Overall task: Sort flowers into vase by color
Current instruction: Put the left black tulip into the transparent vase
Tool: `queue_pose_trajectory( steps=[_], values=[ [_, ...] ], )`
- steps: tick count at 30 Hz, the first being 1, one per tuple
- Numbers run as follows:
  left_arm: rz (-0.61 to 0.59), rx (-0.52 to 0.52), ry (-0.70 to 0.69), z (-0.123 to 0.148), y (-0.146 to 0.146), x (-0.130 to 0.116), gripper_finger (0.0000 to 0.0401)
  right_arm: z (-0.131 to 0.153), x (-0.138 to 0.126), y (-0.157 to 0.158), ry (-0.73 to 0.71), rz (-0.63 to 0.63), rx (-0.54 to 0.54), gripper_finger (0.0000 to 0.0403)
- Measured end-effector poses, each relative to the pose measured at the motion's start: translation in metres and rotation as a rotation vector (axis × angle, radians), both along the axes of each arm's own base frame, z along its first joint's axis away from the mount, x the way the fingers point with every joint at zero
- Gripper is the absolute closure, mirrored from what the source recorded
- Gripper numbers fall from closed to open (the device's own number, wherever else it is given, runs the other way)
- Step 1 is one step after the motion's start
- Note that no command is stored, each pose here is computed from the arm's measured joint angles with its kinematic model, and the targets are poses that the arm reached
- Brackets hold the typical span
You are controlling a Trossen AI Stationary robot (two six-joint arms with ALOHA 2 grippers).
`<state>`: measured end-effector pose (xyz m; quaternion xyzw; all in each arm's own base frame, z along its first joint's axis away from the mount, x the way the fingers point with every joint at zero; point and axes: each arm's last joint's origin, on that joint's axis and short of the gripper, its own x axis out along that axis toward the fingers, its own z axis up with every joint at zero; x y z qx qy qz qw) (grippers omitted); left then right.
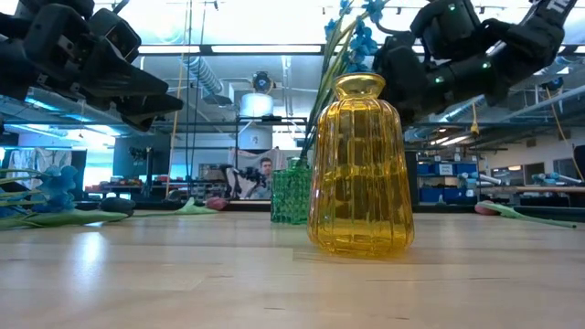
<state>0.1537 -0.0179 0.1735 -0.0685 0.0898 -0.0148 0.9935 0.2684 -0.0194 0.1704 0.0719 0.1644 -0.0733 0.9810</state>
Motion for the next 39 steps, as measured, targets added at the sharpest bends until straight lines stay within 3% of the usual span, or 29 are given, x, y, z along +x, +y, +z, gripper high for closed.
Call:
queue_pose_trajectory(
  steps=[10, 23, 39],
  values=[
    [0.012, -0.001, -0.02, 0.002, 0.0, 0.0, 0.0192, 0.009, -0.028, 0.005, 0.186, -0.023, 0.093, 0.0114],
    [0.016, -0.02, -0.043, 0.004, 0.0, 0.001, 0.0192, 0.014, -0.062, 0.01, 0.369, -0.133, 0.433, 0.0114],
    [0.155, -0.469, -0.058, 0.006, 0.002, 0.001, 0.0192, 0.035, -0.078, 0.024, 0.303, -0.328, 1.131, 0.0114]
  ],
)
